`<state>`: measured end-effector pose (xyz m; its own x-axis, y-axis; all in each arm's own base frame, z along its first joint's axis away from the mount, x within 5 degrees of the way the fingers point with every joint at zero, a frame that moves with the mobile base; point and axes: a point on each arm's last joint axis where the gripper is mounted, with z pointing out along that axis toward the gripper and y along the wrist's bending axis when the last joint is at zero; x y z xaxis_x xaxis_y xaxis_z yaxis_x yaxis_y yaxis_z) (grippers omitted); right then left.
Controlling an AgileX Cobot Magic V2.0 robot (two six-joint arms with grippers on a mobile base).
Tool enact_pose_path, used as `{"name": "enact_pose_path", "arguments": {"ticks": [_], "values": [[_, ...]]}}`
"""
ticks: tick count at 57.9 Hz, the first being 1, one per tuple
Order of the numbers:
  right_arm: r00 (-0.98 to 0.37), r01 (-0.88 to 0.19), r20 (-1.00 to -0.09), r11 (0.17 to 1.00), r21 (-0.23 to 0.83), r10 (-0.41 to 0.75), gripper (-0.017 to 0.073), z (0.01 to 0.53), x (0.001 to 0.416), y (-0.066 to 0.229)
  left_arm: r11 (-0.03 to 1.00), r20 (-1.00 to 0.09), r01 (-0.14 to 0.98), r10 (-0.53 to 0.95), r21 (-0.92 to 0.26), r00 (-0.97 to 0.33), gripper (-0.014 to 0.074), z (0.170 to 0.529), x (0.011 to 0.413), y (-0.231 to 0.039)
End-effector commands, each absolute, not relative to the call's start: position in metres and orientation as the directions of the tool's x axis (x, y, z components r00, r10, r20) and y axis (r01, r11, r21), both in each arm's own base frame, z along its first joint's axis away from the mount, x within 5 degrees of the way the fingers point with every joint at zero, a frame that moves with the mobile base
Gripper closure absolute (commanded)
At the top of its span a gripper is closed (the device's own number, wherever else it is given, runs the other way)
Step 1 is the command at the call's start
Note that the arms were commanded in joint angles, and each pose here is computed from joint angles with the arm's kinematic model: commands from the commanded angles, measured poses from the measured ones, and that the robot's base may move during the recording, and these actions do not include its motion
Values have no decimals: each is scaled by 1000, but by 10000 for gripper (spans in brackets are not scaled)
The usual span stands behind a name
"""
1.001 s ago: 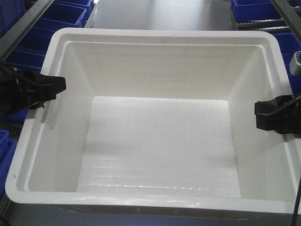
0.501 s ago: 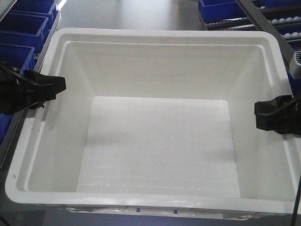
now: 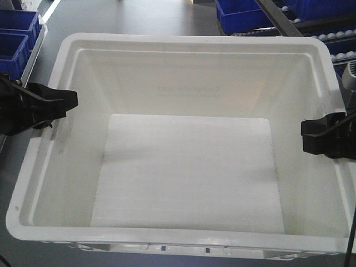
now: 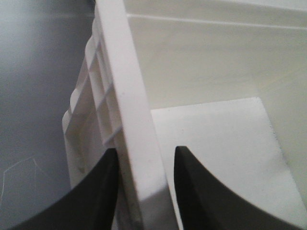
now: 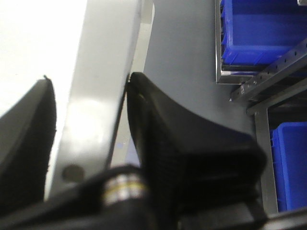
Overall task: Move bin from left to right shelf
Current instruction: 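Carry the tote with both grippers while driving across the room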
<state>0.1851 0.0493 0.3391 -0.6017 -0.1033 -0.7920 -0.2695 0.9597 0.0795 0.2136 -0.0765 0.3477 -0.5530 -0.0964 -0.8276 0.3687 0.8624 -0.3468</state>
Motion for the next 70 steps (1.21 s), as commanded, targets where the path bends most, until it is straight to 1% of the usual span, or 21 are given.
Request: {"name": "enact_pose_path", "arguments": {"ticks": [1,70], "values": [[-445,-262,-895,953,151,19,564,369,188,52,809,-843,419,-163,-411,-512,597,372,203,-83],[-445,-262,-895,953,151,19,564,369,188,52,809,-843,419,-163,-411,-512,597,372,203,-83]]}}
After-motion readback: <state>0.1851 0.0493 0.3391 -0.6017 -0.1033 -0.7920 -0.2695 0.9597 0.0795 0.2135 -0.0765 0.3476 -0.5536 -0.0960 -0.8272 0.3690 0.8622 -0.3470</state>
